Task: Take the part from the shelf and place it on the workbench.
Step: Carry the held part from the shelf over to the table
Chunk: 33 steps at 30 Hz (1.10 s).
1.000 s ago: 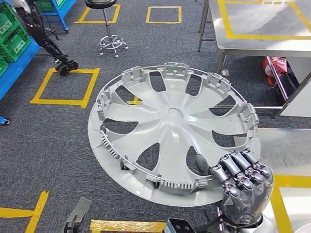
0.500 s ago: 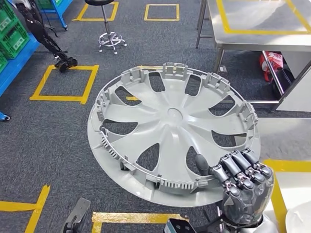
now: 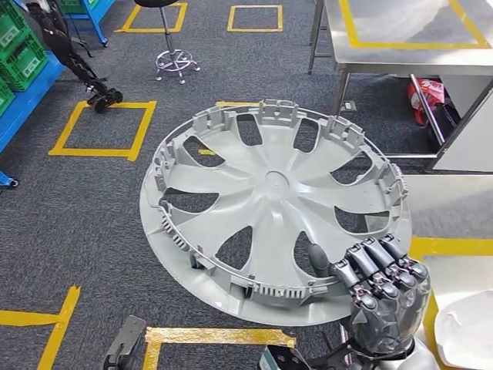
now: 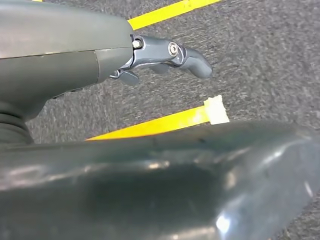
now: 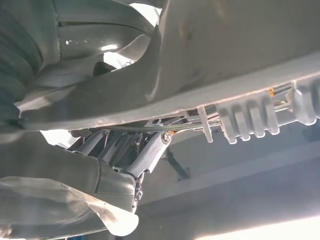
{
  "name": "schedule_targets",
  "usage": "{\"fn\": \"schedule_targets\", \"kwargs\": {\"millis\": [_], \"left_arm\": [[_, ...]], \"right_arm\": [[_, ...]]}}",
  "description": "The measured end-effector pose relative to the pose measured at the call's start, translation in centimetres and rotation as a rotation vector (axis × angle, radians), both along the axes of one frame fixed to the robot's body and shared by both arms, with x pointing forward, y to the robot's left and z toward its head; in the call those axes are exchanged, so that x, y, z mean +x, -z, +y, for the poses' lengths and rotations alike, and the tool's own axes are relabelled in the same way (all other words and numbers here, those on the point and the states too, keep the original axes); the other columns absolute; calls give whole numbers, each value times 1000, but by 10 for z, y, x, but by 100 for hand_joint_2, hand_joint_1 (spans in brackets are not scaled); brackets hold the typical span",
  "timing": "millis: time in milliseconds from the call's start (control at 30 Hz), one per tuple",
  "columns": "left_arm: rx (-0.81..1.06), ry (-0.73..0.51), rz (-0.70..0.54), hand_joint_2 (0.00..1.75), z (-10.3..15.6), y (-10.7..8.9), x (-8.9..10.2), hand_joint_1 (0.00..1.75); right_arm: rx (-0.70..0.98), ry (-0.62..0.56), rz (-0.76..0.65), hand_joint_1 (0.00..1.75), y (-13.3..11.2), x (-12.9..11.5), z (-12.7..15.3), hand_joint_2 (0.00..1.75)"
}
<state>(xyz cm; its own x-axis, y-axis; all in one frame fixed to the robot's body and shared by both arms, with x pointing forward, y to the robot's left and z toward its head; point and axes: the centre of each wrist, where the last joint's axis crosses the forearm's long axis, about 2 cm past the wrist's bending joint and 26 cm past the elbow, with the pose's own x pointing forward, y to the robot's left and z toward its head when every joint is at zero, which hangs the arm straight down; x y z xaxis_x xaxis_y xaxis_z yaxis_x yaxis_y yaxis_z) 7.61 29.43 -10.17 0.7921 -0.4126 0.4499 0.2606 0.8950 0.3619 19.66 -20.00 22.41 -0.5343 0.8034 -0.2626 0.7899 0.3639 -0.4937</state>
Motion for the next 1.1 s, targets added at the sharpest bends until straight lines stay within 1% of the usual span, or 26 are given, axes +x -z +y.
{"fn": "schedule_targets", "kwargs": {"millis": [567,767,1100], "left_arm": [[-6,-23,11,0,-1,1,-2,0],[-5,-22,13,0,-1,1,-3,0],[-2,-19,13,0,0,1,-3,0]], "right_arm": [[-2,2,16,175,4,1,1,175],[50,23,51,175,6,1,5,175],[79,8,69,175,6,-2,13,175]]}}
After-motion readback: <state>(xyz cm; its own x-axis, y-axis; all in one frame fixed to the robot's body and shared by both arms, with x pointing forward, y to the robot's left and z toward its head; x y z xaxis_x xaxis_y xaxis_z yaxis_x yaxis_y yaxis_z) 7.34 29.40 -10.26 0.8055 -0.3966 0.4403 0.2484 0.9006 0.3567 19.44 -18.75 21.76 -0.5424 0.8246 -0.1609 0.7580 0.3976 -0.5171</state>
